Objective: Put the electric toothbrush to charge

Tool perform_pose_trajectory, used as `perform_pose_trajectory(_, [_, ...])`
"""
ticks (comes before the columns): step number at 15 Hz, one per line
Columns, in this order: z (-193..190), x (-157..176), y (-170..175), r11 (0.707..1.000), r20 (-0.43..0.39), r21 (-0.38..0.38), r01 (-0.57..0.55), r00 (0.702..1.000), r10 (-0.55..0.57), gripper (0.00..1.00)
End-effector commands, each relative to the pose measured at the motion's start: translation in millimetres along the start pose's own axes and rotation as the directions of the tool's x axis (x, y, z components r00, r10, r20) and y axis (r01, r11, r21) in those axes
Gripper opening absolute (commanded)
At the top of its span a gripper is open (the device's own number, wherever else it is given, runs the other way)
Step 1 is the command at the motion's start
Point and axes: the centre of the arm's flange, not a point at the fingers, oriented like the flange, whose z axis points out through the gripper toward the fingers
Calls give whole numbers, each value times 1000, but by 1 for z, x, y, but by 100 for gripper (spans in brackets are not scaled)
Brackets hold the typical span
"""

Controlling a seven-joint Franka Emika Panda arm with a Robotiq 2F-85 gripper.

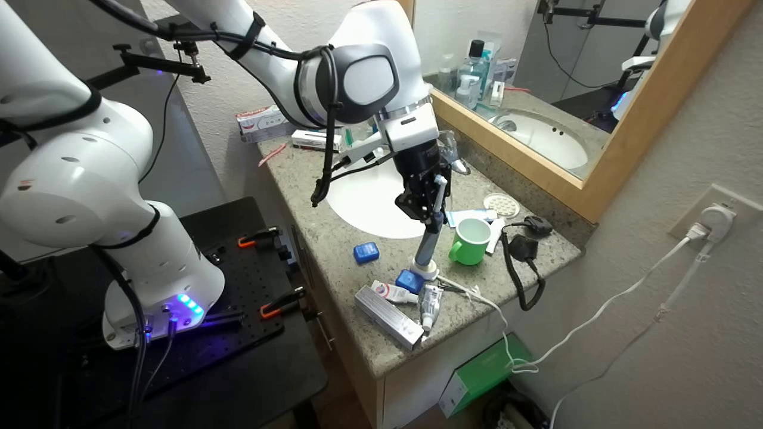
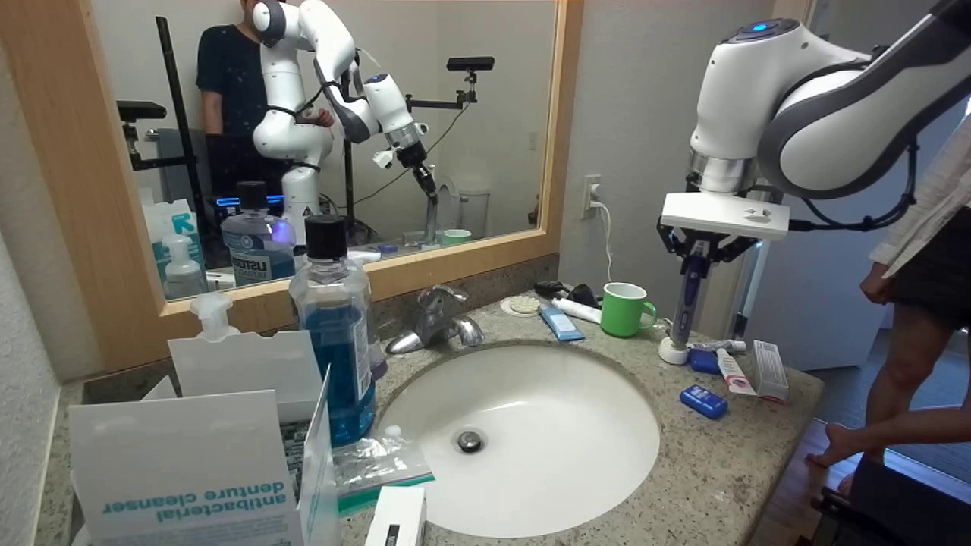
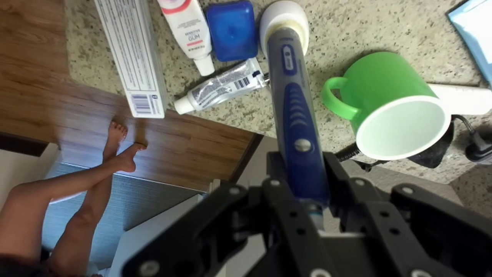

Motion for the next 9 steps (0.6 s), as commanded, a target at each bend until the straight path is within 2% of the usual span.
perform_pose_trajectory(1, [-2, 2, -4, 1000, -21, -9, -22, 1000, 22, 7])
perform_pose_trajectory(9, [-2, 1, -7, 1000, -34, -9, -27, 999, 26, 7])
